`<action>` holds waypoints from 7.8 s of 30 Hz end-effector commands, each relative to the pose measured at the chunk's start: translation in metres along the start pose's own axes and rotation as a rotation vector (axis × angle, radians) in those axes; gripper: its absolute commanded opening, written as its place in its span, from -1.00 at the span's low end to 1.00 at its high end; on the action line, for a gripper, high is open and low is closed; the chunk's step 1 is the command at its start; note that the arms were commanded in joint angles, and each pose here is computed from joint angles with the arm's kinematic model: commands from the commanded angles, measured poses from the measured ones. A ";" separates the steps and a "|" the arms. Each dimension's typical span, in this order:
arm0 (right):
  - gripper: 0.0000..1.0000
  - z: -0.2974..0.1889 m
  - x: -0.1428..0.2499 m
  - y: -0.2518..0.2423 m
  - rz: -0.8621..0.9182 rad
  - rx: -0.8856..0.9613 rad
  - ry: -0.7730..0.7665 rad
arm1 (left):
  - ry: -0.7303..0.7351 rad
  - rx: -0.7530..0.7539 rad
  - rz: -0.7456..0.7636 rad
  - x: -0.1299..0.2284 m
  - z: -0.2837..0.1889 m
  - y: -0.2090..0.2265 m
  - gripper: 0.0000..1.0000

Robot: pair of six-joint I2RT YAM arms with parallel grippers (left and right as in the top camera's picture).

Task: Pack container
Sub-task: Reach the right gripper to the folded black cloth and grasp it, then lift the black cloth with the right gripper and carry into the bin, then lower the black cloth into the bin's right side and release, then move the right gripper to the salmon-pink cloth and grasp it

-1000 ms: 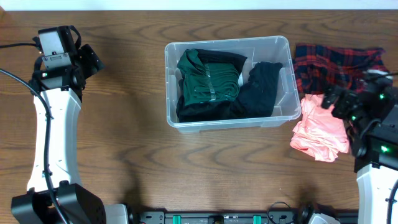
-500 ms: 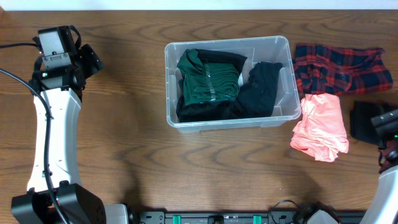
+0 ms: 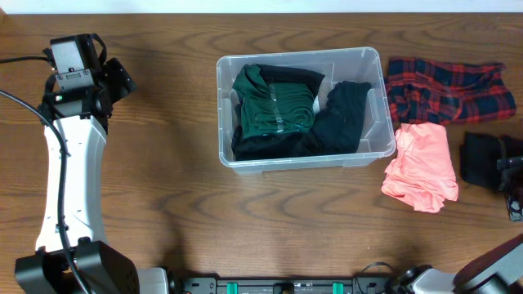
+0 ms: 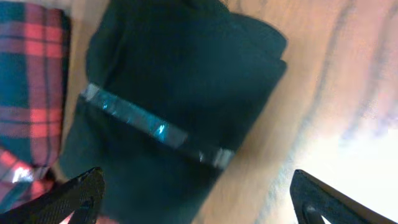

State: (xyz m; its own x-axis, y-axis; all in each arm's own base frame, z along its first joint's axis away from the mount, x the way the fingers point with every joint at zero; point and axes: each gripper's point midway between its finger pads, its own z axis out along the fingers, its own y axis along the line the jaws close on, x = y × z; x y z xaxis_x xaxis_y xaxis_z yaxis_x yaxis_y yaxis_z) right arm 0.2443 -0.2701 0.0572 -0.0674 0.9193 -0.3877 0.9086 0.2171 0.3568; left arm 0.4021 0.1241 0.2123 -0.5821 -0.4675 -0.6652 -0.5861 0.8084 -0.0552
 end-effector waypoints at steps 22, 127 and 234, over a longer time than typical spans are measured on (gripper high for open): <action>-0.25 0.049 0.031 0.007 0.060 -0.061 0.164 | -0.009 -0.012 -0.003 -0.003 -0.002 0.004 0.96; -0.69 -0.074 0.287 0.276 -1.649 -0.650 0.006 | -0.009 -0.012 -0.003 -0.003 -0.002 0.004 0.96; 0.99 -0.008 0.161 0.067 -0.946 0.162 0.599 | -0.009 -0.011 -0.002 -0.003 -0.002 0.003 0.96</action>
State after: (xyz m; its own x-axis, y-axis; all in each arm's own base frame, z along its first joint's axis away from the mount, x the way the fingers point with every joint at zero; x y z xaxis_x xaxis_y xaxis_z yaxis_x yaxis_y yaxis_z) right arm 0.2923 -0.1037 0.0291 -0.8908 0.4530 0.0369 0.4533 0.8914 0.0001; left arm 0.4021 0.1241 0.2123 -0.5821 -0.4675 -0.6652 -0.5861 0.8084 -0.0552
